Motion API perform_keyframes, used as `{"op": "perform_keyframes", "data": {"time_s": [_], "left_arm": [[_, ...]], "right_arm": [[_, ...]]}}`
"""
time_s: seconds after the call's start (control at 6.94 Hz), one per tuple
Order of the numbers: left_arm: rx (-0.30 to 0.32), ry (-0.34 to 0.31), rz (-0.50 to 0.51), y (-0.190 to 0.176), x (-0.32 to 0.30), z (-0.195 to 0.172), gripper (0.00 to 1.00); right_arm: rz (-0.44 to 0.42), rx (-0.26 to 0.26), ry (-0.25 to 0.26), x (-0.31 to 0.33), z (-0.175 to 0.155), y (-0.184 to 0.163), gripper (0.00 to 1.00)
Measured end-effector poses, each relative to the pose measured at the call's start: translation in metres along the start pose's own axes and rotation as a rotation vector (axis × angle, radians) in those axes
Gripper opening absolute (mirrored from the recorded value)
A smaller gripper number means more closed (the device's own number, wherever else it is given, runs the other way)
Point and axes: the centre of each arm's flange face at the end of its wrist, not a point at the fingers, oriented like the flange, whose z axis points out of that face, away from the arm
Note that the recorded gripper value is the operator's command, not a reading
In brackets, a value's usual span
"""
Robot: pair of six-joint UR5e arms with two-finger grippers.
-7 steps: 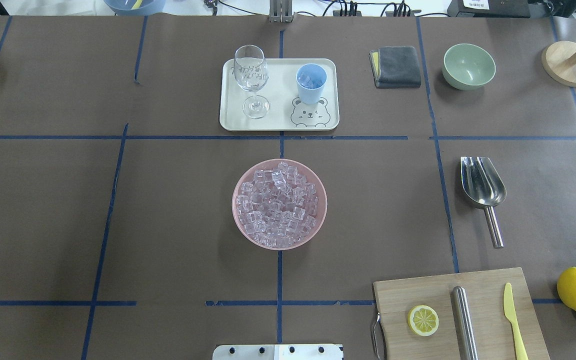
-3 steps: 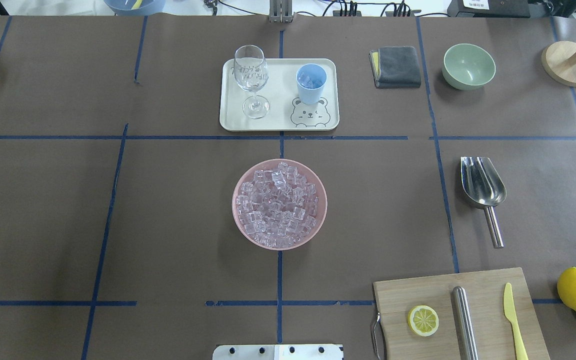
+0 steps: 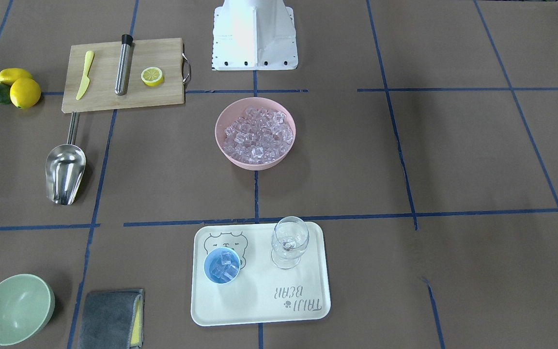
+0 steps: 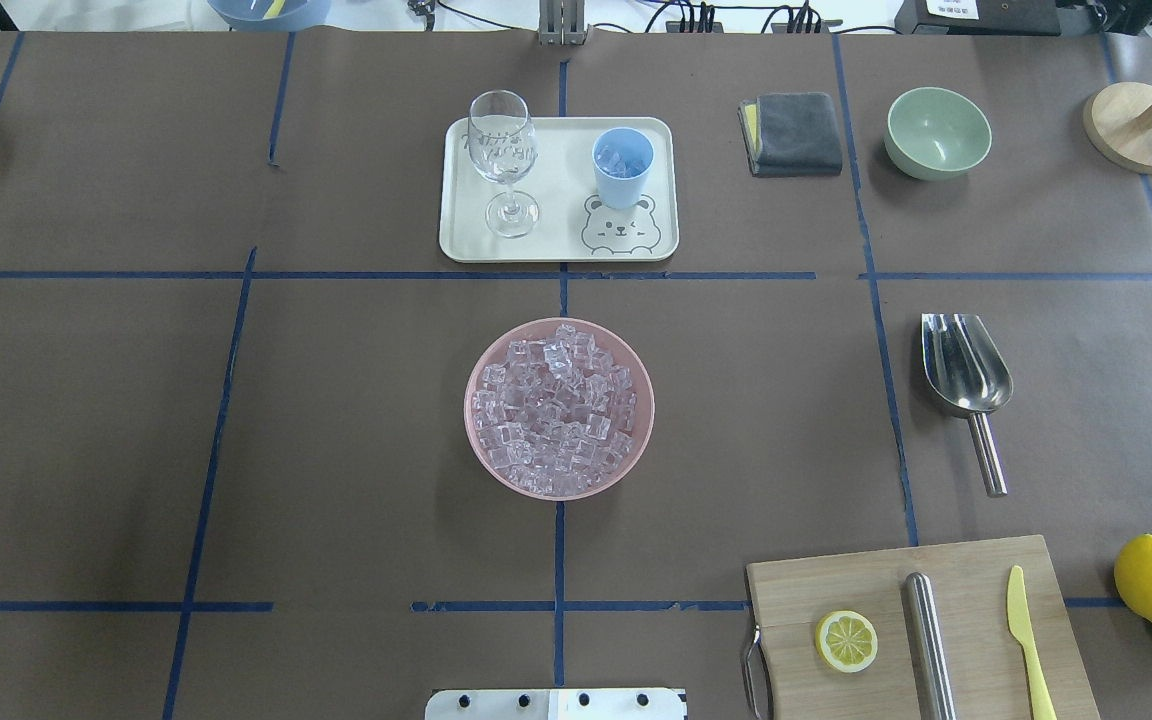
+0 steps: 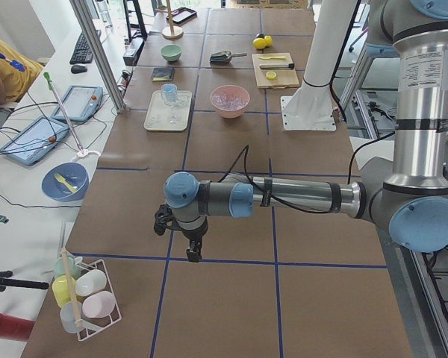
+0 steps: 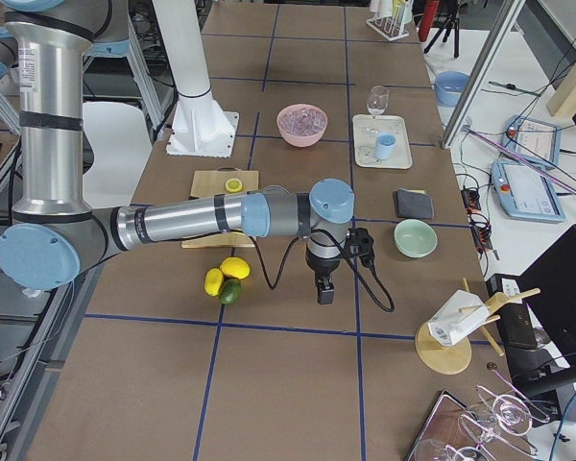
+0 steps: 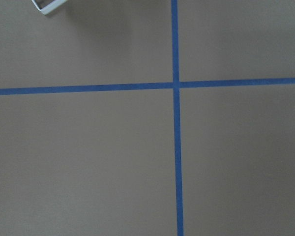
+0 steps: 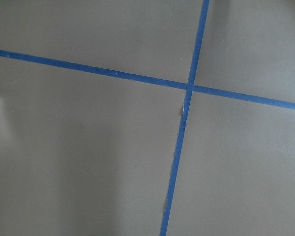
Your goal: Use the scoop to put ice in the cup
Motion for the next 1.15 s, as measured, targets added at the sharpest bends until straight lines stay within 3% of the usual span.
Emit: {"op": "perform_keyframes", "data": {"time_s": [0.43,0.86,1.15], "left_arm": [[-0.042,0.012,0.039,0.003,-0.004,-0.006,1.0],[0.005,0.022,-0.001,0.012,-0.031,-0.029,1.0],[0.025,0.099,-0.006,0.013,-0.028,-0.03,1.0]], "right_arm": [[0.011,-0.015,-0.001,0.005,0.009,0.001,1.0],[0.014,-0.017,0.003,0.007,0.01,0.002,1.0],[0.024,-0.018,0.0,0.007,0.011,0.002,1.0]]}}
